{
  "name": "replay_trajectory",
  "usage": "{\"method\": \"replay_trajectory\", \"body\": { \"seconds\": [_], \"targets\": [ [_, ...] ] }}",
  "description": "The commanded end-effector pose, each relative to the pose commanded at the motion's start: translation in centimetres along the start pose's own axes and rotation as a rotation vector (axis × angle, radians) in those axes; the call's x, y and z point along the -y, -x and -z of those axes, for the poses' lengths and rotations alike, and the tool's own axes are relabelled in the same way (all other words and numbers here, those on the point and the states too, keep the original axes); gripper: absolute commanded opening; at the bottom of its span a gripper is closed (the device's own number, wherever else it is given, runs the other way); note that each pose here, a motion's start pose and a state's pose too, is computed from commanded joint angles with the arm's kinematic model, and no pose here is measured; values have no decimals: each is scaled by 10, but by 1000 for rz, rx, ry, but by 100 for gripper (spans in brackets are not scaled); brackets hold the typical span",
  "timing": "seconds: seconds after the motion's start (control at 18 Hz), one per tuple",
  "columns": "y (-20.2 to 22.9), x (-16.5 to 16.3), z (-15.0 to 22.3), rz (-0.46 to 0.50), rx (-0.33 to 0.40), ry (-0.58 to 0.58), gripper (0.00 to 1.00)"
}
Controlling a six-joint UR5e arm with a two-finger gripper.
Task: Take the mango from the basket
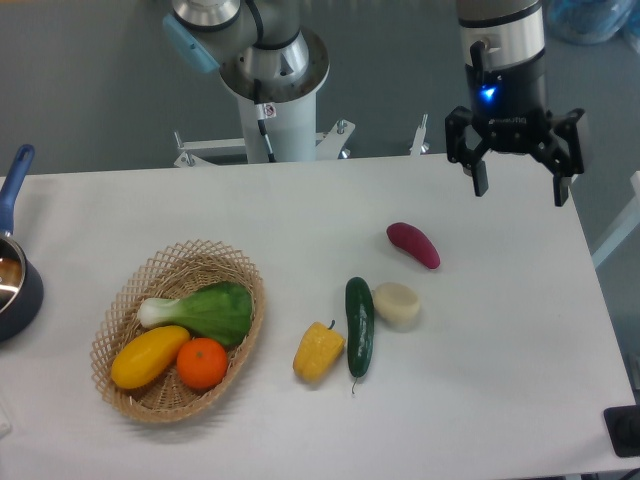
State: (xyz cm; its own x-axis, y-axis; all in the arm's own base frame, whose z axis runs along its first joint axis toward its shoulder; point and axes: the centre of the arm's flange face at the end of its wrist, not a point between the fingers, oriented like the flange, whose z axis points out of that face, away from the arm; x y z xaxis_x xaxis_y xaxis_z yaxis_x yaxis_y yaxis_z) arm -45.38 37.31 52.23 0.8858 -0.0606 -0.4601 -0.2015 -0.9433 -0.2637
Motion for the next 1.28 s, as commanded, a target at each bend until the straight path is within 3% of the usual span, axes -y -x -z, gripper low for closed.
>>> {"method": "replay_trajectory", "body": {
  "seconds": [0.22, 0.44, 0.61, 0.83, 1.11, 1.28],
  "targets": [
    [-19, 19, -6, 26, -28, -57, 100],
    [-57, 34, -13, 219, -81, -66, 100],
    [-92, 61, -23, 238, -143, -75, 100],
    [-149, 93, -43, 349, -284, -100, 100],
    [-219, 129, -78, 272, -401, -67, 100],
    [-250, 159, -84, 201, -433, -84, 100]
  ]
}}
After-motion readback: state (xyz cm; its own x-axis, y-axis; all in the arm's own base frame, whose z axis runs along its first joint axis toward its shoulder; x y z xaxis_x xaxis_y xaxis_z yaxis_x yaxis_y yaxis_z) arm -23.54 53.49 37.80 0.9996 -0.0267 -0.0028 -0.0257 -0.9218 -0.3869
